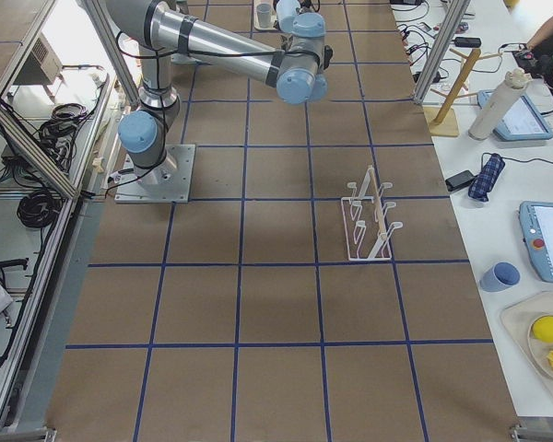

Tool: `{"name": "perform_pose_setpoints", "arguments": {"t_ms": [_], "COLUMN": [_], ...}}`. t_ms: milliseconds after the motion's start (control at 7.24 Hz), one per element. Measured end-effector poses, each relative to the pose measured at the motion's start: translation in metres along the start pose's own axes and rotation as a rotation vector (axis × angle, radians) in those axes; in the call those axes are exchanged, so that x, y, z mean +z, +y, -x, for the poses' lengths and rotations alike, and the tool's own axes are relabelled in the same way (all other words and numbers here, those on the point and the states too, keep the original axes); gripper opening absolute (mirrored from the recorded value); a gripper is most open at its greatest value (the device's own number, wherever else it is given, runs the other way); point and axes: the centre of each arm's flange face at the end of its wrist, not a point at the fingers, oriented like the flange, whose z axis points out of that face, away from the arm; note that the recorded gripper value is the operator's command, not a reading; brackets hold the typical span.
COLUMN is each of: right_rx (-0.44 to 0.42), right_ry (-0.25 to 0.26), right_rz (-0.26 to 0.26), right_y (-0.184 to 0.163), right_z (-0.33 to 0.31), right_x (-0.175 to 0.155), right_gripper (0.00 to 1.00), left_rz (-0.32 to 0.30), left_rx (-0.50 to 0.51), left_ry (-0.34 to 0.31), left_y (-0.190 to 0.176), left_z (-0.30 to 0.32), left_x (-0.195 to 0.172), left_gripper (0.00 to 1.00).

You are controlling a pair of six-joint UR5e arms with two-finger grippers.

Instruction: Transfer IKEA cup to right arm and place on rack

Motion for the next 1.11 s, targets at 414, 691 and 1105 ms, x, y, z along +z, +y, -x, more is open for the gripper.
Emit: {"name": "perform_pose_setpoints", "arguments": {"t_ms": [414,691,1105], "right_rx": [0.006,0.005,0.009], "right_ry": [-0.003,-0.002,-0.003], "right_rz": [0.002,0.003,0.005], "right_y": [0.0051,0.0068,0.0075], "right_z": [0.0045,0.0053,0.0052], "right_x": [0.0005,0.0015,0.0019], "right_gripper": [0.97,0.85,0.73], "left_rz": [0.0,0.001,0.001], "left_rx": [0.003,0.004,0.005], "left_ry": [0.0,0.0,0.0], "left_y": [0.0012,0.0016,0.0013], "left_z": [0.0003,0.0,-0.0002], "left_x": [0.0002,0.0002,0.0002], "left_gripper": [0.0,0.0,0.0]}}
